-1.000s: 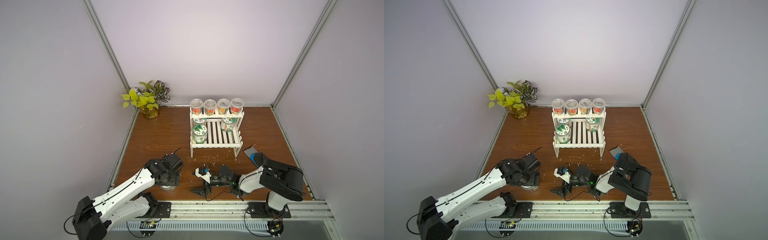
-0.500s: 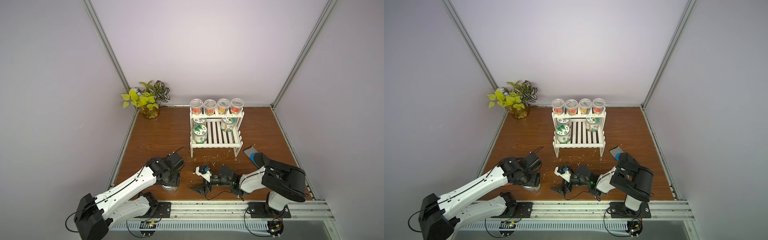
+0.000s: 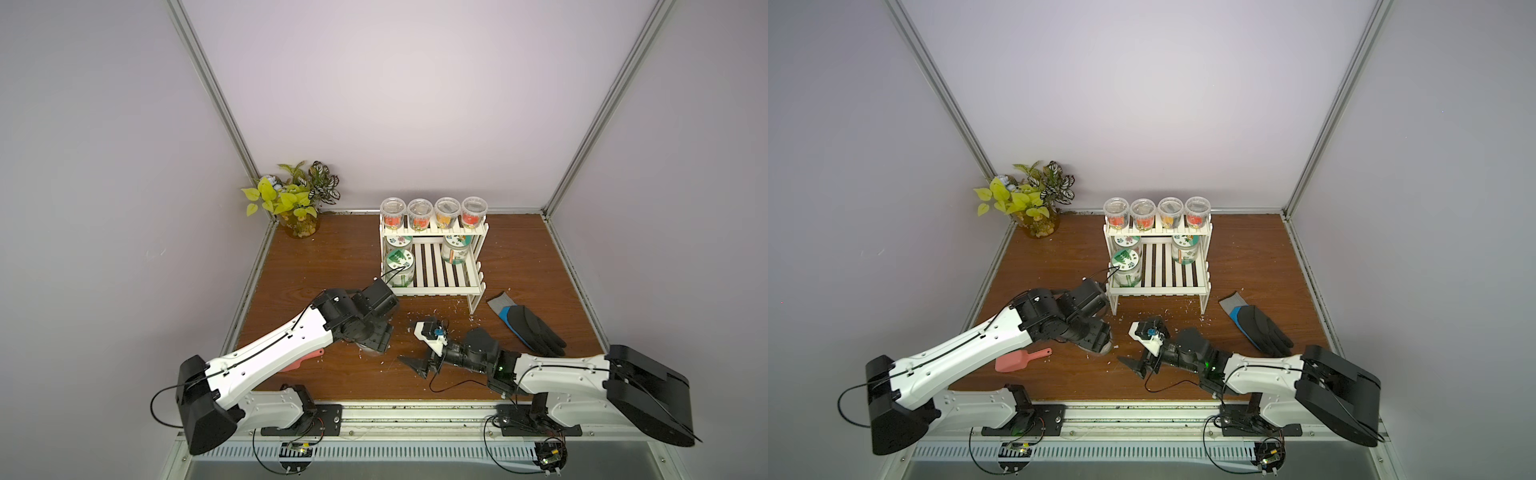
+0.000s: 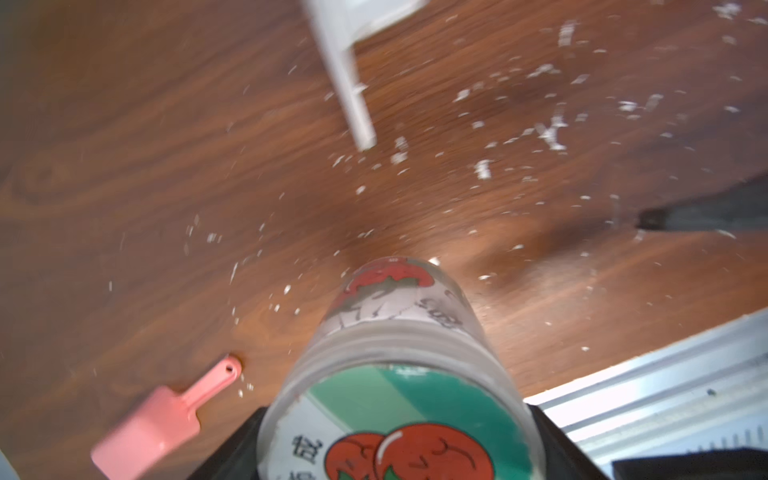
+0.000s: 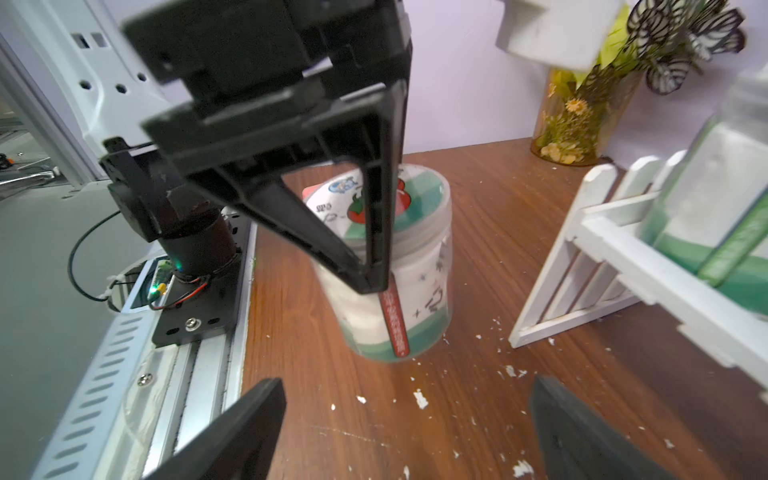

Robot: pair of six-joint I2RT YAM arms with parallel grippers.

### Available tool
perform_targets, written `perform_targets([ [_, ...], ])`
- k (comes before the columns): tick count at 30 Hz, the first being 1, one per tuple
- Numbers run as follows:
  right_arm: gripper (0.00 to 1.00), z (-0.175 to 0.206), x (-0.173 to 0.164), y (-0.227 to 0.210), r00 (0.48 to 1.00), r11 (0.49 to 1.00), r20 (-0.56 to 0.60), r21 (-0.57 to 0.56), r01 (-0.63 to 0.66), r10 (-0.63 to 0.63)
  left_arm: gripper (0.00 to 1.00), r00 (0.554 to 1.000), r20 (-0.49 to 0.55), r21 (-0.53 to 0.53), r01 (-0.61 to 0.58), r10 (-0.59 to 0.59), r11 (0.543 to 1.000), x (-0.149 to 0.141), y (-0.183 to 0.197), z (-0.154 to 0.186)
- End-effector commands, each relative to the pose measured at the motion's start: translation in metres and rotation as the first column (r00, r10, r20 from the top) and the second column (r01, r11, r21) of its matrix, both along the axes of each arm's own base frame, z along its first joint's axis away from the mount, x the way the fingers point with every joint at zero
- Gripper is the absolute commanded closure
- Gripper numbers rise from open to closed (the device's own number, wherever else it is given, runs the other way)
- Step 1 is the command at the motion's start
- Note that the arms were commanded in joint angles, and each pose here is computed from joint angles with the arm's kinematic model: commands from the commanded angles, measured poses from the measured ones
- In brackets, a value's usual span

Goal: Place the seed container on the shelf
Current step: Pick up the seed jar at the center of the board.

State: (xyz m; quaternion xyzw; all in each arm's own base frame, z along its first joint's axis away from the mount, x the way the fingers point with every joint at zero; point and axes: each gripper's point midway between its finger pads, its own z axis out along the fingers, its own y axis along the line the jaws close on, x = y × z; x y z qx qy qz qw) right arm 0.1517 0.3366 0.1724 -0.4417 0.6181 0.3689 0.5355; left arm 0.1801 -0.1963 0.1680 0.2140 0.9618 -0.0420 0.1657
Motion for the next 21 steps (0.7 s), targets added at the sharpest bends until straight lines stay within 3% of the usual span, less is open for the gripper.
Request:
perform_targets([
  [1, 0.02, 0.006, 0.007, -0.018, 1.000, 1.000, 0.030, -0.021, 0.008, -0.008, 0.23, 0.987, 0.081, 0.001, 0.142, -0.141, 0.990, 0.012, -0.023, 0.020],
  [5, 0.07, 0.025, 0.007, -0.039, 0.999, 0.997, 0.015, 0.063, -0.046, 0.045, 0.25, 0.949, 0.160, -0.037, 0.282, -0.273, 0.959, 0.019, -0.045, 0.040],
  [11, 0.09, 0.032, 0.005, -0.037, 0.991, 0.993, 0.067, 0.029, -0.117, 0.115, 0.26, 0.836, 0.222, -0.048, 0.524, -0.502, 0.850, 0.013, -0.069, 0.047],
  [21, 0.06, 0.049, 0.005, -0.031, 0.968, 0.987, 0.203, 0.041, -0.158, 0.147, 0.29, 0.720, 0.261, -0.003, 0.667, -0.643, 0.745, 0.007, -0.077, 0.056],
])
